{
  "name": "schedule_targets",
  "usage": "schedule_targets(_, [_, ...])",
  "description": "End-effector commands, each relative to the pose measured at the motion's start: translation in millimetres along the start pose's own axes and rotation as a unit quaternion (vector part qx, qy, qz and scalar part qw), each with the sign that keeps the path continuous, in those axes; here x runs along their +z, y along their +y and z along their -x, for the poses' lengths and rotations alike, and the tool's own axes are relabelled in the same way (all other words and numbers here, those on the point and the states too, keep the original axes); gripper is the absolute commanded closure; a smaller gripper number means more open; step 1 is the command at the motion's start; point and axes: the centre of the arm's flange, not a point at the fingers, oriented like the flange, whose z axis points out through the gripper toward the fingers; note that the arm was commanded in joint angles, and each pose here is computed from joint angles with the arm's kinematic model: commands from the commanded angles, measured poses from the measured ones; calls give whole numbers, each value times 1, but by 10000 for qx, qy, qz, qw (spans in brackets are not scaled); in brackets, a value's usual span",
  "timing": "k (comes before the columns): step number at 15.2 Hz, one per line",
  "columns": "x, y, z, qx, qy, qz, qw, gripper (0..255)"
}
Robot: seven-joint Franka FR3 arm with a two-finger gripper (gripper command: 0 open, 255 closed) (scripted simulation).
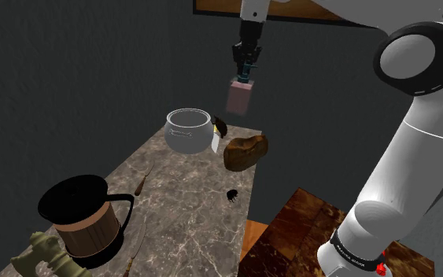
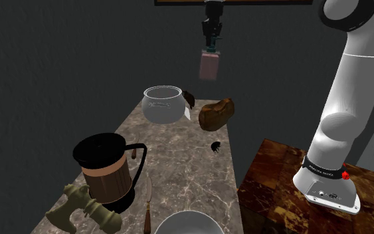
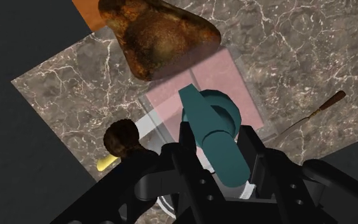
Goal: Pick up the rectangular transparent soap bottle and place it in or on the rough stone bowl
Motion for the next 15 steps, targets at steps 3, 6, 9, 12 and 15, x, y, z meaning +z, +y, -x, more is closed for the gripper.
schedule_targets(3, [-15,48,9,-7,-1,-3,10000,255])
schedule_targets(6, [0,49,9,-7,-1,-3,10000,255])
schedule_targets(9, [16,50,10,-7,-1,-3,10000,255])
schedule_targets(12, [32,51,10,-7,-1,-3,10000,255])
schedule_targets(15, [48,52,10,-7,-1,-3,10000,255])
